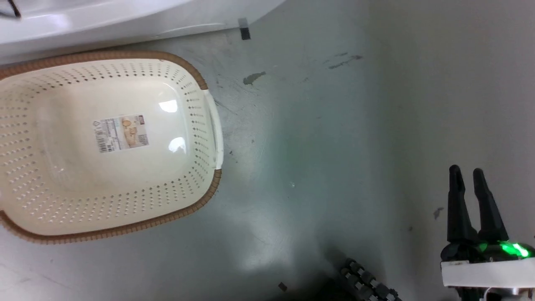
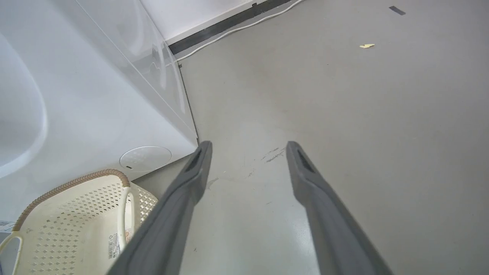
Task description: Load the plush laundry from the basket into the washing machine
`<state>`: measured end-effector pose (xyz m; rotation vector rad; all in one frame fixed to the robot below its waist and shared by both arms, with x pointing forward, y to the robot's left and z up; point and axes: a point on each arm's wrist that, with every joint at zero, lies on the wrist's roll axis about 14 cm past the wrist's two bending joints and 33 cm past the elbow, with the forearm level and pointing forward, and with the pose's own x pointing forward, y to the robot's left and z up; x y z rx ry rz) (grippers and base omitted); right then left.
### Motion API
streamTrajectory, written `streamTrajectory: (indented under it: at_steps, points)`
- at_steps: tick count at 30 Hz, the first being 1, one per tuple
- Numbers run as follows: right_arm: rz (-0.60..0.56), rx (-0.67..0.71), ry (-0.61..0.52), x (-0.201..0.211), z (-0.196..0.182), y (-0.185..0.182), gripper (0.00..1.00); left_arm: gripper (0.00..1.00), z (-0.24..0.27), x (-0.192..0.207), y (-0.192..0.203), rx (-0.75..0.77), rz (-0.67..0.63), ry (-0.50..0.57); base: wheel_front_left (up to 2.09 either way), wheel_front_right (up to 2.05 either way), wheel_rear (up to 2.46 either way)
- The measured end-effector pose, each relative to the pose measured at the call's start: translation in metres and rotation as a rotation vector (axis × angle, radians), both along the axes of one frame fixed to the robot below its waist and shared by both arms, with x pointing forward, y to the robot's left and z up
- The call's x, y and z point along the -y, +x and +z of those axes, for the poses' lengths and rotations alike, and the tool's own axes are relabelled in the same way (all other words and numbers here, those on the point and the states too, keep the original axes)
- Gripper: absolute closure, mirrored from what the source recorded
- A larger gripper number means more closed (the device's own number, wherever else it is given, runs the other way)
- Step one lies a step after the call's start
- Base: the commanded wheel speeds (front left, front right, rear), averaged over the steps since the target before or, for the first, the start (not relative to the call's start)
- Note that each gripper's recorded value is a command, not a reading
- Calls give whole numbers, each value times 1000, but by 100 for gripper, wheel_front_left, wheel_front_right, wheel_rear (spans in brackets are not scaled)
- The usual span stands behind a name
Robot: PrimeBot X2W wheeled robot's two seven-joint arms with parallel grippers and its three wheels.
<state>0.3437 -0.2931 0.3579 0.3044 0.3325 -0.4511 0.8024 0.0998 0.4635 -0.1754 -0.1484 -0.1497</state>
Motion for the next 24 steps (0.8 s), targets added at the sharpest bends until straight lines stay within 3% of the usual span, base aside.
streamTrajectory:
  at_steps: [12, 24]
  points:
    - [56, 100, -18, -3, 15, 33, 0, 0, 29, 12, -22, 19, -50, -25, 0, 0, 0]
    - [128, 216, -27, -19, 44, 59, 0, 0, 45, 12, -71, -16, -66, -51, 0, 0, 0]
